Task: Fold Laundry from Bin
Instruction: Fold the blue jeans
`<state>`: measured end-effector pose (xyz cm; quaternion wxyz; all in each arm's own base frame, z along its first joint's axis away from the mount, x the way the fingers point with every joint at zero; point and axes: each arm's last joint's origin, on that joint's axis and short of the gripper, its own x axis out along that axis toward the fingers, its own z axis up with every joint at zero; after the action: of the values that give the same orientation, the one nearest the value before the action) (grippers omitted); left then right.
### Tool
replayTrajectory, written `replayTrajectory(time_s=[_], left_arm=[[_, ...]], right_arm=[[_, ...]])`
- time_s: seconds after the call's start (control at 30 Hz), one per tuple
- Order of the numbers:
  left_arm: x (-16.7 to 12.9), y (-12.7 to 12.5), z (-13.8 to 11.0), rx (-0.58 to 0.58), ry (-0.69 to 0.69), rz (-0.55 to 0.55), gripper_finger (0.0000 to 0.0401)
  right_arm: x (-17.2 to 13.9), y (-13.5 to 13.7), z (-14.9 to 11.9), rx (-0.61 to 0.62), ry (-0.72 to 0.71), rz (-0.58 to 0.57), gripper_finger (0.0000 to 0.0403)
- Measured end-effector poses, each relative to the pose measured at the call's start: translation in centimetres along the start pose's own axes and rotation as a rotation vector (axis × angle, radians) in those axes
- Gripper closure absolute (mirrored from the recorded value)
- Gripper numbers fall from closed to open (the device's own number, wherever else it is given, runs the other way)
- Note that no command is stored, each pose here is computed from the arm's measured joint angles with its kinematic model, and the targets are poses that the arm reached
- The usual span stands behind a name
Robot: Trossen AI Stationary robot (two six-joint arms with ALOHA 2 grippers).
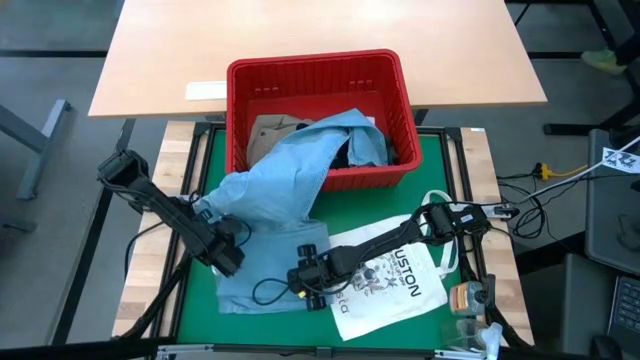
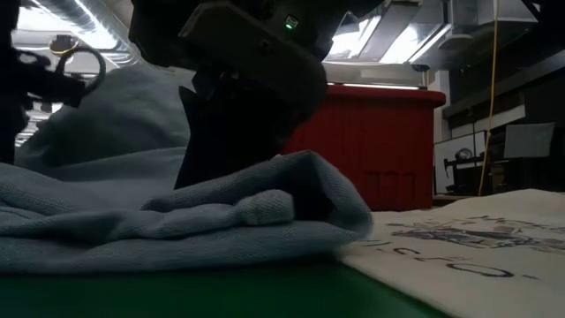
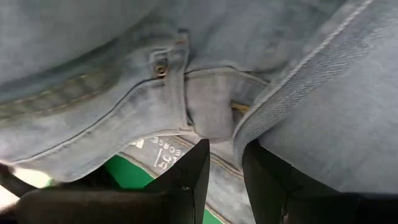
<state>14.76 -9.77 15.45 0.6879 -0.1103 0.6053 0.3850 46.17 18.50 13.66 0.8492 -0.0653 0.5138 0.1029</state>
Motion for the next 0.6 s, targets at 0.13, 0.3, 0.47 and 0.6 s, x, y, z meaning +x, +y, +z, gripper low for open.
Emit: replayTrajectory(time_s=[0.13,0.3,0.47,0.6], left_arm=[[0.4,0.3,0.3,-0.014,-0.013,0.030,0.0312],[-1.3,-0.1,0.8,0.005,0.039,0.003,0.0312],[-4.7,-0.7,1.6,0.015,0.038,-0.047,0.0312],[-7.1,-1.4,1.8,0.042,0.023,-0.126,0.0312]], right_arm=[[0.0,-0.1,0.0,0.001,-0.001,-0.007,0.0247],[-0.3,-0.1,0.0,-0.001,0.000,-0.020,0.0247],[-1.6,0.0,0.4,-0.003,-0.002,-0.013,0.0247],[-4.1,0.0,1.4,0.001,-0.063,-0.003,0.0247]])
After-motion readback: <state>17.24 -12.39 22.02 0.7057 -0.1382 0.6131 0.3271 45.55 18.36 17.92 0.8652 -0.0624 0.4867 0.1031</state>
